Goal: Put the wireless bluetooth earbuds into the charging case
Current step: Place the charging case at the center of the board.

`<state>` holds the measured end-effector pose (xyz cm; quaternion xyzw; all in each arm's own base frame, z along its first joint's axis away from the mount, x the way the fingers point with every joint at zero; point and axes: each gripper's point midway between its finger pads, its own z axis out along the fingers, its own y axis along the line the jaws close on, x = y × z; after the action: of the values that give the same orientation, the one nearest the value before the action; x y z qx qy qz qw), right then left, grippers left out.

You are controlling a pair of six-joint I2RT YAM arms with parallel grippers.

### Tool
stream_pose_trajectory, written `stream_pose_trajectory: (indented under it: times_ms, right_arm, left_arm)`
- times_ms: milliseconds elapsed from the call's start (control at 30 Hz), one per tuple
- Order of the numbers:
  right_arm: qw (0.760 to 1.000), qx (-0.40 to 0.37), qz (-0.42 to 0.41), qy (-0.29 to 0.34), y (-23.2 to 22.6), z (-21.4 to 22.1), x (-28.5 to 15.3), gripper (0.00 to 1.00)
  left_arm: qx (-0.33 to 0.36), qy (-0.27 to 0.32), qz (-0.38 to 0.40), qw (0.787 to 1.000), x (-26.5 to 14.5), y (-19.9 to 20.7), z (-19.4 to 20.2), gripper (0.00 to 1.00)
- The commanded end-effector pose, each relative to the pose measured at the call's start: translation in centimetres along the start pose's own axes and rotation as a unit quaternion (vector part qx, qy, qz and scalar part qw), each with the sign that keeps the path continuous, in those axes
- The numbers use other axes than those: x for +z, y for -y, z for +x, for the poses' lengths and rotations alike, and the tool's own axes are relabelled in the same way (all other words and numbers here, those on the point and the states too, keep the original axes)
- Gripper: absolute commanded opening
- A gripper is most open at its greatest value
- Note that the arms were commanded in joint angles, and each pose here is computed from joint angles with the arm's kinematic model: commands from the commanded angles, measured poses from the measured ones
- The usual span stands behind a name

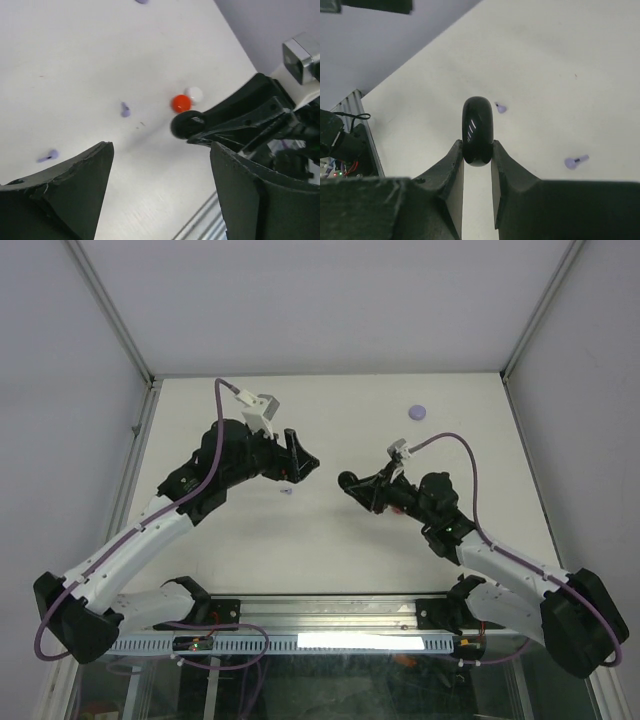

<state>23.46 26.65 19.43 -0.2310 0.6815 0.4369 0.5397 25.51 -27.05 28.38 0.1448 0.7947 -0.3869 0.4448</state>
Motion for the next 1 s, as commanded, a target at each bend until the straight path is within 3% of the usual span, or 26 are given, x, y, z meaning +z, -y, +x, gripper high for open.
stream_pose_trajectory:
  times_ms: [0,267,500,767,967]
  right_arm:
    - [0.991,0.061,0.101,-0.059,3.2,1.6,-1.6,0.00]
    - [0.952,0.153,0.220,-0.151,7.3,6.6,-5.1,0.00]
    - [0.910,0.224,0.293,-0.190,10.4,10.3,-7.5,0.03]
    - [0.881,0.253,0.320,-0.239,11.4,12.6,-8.4,0.20]
    - [0.865,0.253,0.345,-0.263,11.5,12.8,-9.5,0.40]
  left_arm:
    - [0.029,0.059,-0.155,0.986,-3.2,-5.3,-2.6,0.82]
    - [0.055,0.077,-0.271,0.958,-6.6,-10.3,-2.6,0.98]
    - [0.056,0.098,-0.321,0.940,-8.3,-12.7,-2.5,0.99]
    - [0.050,0.100,-0.334,0.936,-9.0,-14.0,-2.2,0.99]
    - [0.046,0.096,-0.332,0.937,-9.0,-14.4,-2.1,0.99]
